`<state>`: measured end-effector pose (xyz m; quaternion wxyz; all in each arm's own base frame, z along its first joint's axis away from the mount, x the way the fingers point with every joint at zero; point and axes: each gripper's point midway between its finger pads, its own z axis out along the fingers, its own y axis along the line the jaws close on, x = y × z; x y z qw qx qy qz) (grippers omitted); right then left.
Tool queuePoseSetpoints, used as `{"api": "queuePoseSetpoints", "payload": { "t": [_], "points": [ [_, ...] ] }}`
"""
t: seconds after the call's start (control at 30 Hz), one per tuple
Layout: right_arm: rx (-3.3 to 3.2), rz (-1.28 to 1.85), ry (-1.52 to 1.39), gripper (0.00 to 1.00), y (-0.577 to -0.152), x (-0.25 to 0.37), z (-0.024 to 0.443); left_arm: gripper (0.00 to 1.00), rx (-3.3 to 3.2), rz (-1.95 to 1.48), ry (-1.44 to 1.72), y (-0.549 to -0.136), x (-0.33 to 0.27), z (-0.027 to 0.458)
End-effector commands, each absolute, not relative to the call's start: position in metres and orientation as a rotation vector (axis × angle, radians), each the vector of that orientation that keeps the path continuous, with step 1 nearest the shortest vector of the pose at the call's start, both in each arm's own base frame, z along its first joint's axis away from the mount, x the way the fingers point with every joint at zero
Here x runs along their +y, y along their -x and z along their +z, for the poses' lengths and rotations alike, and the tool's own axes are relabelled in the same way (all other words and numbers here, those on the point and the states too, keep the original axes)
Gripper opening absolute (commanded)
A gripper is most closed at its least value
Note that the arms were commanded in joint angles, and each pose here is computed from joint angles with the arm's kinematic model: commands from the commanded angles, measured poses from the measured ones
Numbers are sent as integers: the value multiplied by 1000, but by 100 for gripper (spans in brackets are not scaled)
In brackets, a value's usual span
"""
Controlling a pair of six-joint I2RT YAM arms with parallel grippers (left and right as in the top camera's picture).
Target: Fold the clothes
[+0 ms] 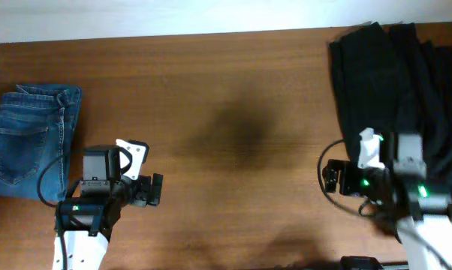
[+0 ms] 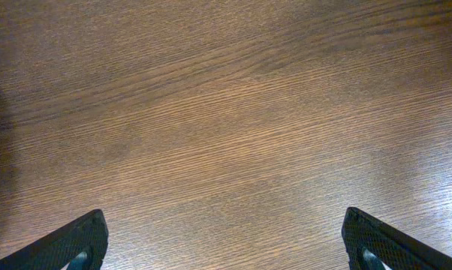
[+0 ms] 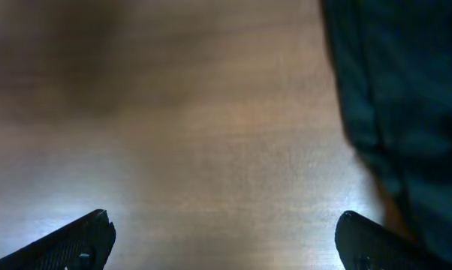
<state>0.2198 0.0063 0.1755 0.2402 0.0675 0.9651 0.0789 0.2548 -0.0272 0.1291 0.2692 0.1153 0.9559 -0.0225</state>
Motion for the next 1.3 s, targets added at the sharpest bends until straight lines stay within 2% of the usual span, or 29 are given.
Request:
{"api": "queuePoseSetpoints", "payload": {
  "t": [0.0, 0.23, 0.5, 1.27],
  "points": [
    [2498, 218, -164, 99, -209, 9, 203, 99, 2578, -51, -330, -255, -27, 128],
    [2267, 187, -124, 99, -183, 11, 244, 100, 2578, -51, -330, -255, -27, 128],
    [2099, 169, -94, 99, -158, 13, 259, 99, 2578, -51, -330, -255, -27, 128],
    [1531, 131, 31, 99, -233, 15, 222, 99, 2578, -51, -330, -255, -27, 127]
  ]
}}
